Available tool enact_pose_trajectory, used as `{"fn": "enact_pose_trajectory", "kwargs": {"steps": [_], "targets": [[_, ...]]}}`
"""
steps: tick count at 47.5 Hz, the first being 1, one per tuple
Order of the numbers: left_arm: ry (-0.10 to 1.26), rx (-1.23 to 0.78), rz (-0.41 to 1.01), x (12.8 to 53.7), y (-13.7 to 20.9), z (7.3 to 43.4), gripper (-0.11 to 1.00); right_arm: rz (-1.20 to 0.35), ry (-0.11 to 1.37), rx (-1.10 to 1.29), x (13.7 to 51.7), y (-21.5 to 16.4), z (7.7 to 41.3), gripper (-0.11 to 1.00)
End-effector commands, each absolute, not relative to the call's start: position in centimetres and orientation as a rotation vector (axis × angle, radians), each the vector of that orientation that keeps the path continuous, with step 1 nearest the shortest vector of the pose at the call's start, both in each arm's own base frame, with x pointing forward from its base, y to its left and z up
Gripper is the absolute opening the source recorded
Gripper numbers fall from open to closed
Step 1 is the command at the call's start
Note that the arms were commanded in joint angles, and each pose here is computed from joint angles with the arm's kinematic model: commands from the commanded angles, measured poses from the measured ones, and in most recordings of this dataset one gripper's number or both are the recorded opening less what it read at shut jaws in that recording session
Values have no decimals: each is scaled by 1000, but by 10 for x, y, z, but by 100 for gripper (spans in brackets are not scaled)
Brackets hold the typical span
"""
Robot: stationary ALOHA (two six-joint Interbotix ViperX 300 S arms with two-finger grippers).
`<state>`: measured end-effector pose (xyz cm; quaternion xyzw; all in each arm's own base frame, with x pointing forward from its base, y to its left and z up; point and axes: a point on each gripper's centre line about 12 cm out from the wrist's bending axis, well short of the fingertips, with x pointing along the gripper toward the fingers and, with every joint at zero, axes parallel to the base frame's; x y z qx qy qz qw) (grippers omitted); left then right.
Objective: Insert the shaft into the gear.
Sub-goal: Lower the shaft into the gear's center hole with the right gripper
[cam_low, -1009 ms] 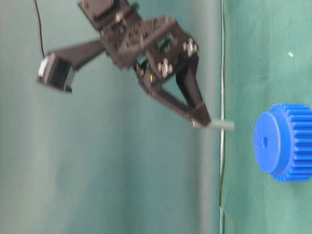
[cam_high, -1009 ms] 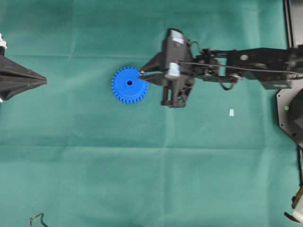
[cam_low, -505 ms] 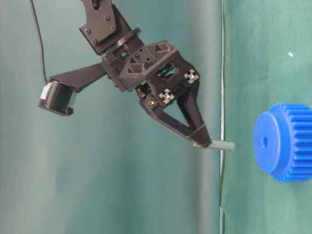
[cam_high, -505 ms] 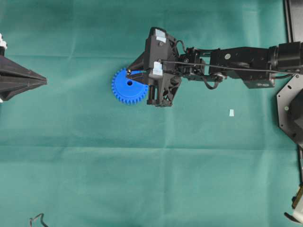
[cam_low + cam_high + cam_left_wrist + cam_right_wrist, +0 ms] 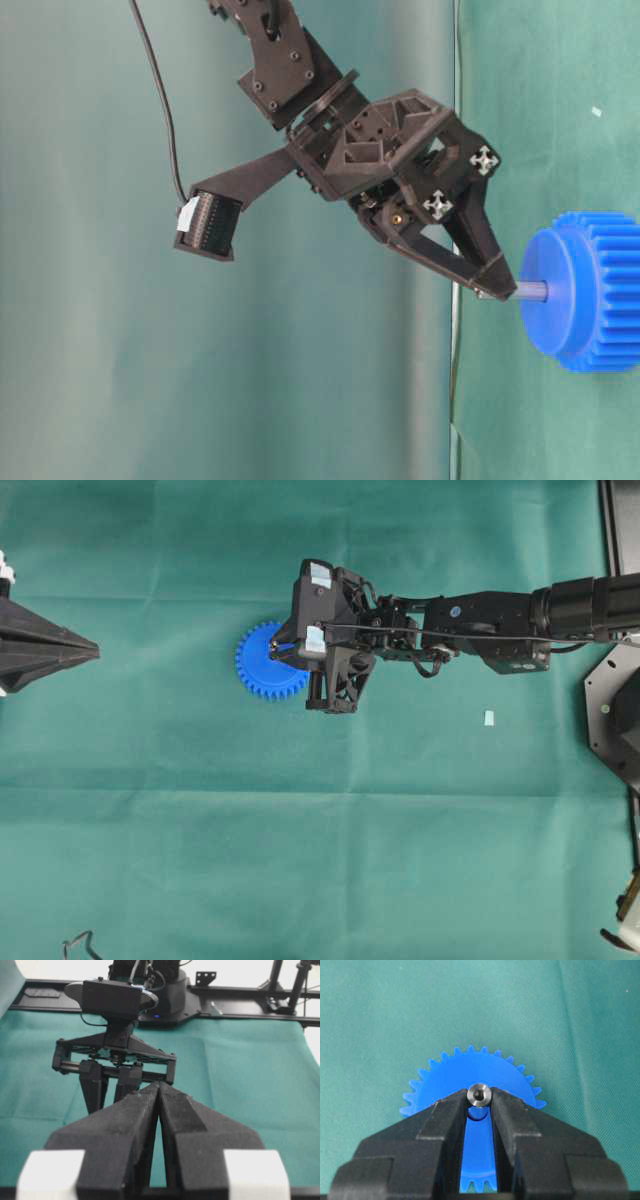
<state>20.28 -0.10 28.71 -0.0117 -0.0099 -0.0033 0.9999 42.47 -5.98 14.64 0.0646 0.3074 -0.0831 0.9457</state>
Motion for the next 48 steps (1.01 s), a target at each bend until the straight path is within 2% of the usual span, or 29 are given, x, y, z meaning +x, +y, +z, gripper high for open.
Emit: {"fn": "enact_pose_trajectory", "kwargs": {"steps": [1,48], "targets": [[-44,-22,-9,206,-1,297,0,-174,583,128,429,-63,159,18],[-31,-22,-9,206,-1,295,0,-178,617,127,431,-65,140,18]]}}
